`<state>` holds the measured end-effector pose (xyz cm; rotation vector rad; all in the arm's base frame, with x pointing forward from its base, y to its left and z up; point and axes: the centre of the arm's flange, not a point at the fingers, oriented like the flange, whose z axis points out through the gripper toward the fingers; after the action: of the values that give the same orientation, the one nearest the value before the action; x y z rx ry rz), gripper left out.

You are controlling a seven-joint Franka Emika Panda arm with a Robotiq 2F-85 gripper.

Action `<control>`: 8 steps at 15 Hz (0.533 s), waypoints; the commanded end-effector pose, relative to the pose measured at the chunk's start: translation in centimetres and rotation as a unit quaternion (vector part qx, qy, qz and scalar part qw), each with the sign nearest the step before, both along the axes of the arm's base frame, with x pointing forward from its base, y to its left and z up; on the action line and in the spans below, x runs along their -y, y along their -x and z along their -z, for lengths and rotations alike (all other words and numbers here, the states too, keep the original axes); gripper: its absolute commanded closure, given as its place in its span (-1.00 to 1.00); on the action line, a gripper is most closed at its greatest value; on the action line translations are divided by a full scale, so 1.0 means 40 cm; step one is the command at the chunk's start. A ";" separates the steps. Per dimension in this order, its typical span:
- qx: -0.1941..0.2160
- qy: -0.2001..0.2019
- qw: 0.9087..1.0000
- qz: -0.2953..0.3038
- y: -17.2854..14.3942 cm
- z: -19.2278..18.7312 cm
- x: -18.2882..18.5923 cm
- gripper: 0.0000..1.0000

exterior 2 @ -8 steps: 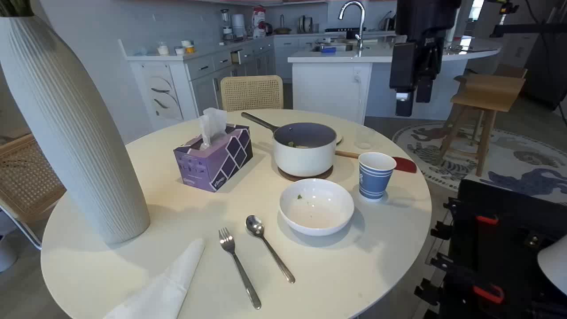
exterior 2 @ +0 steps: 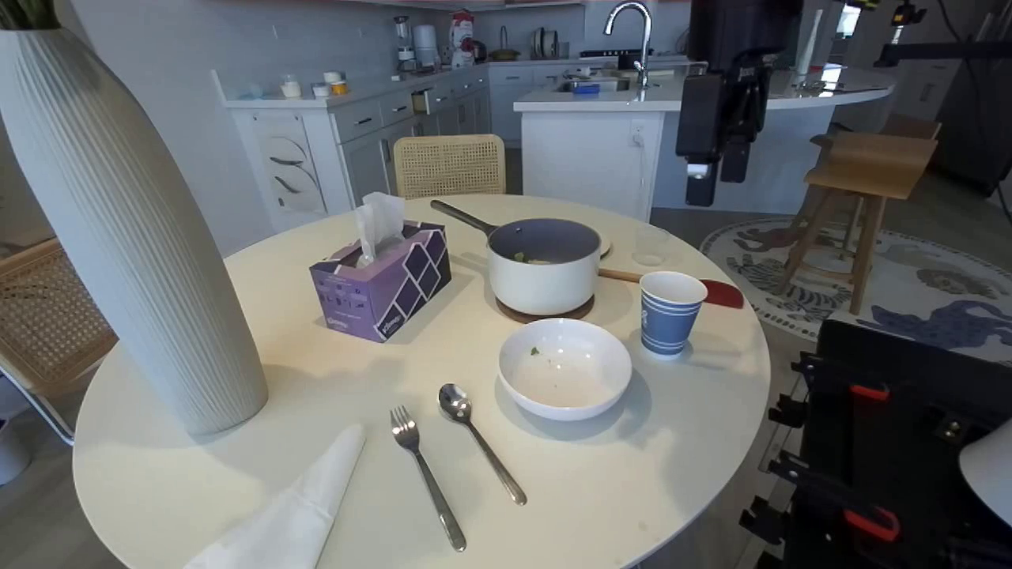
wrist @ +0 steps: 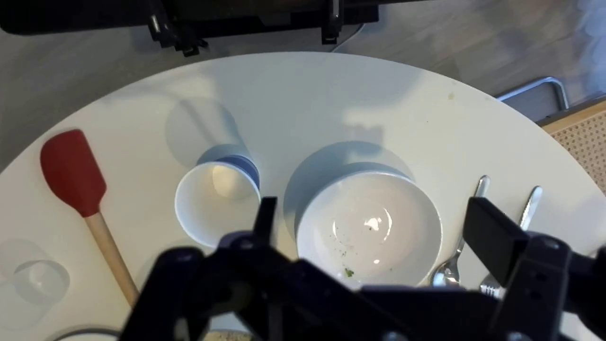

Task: Move the tissue to the right side of the table

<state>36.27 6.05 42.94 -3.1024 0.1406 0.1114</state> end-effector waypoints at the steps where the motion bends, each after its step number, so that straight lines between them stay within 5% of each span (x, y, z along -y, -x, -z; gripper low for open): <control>1: 0.017 -0.011 0.999 -0.038 -0.091 -0.002 -0.058 -1.00; 8: 0.063 -0.040 0.993 -0.095 -0.251 0.015 -0.198 -1.00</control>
<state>42.59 11.29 42.50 -3.0625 -0.0670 -0.0525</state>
